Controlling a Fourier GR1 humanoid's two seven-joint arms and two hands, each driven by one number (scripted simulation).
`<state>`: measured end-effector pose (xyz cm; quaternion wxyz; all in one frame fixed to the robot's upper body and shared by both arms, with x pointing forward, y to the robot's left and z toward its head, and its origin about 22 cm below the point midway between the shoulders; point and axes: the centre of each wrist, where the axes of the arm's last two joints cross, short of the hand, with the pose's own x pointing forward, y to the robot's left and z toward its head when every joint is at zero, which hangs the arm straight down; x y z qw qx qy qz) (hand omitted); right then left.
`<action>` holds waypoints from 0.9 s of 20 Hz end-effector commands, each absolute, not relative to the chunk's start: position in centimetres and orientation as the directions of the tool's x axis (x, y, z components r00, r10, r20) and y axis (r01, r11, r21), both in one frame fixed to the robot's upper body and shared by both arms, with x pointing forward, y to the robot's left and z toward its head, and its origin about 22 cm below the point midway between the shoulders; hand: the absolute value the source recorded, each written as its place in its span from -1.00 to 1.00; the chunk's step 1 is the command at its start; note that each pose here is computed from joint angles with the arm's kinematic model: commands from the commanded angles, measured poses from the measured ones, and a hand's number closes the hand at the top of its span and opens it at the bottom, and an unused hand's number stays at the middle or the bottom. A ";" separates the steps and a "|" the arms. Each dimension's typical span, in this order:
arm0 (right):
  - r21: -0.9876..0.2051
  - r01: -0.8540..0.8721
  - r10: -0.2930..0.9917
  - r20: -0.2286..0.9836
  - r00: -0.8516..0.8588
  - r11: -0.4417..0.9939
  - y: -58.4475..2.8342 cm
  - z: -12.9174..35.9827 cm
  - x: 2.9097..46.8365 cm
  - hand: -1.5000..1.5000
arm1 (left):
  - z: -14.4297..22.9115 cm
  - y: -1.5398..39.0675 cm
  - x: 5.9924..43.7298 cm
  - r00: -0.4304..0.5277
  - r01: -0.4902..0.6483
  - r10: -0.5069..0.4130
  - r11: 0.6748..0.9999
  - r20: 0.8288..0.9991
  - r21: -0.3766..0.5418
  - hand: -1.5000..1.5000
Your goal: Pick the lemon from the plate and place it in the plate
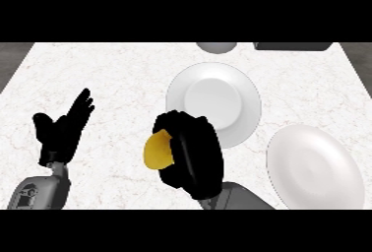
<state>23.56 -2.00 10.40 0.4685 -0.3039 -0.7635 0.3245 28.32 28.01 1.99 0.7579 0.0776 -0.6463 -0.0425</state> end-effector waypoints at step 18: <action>-0.769 -0.068 0.764 0.639 -0.092 0.635 -11.8 4.9 36.6 1.00 | 2.1 28.6 28.2 0.156 -0.034 -0.157 0.986 0.975 0.165 0.00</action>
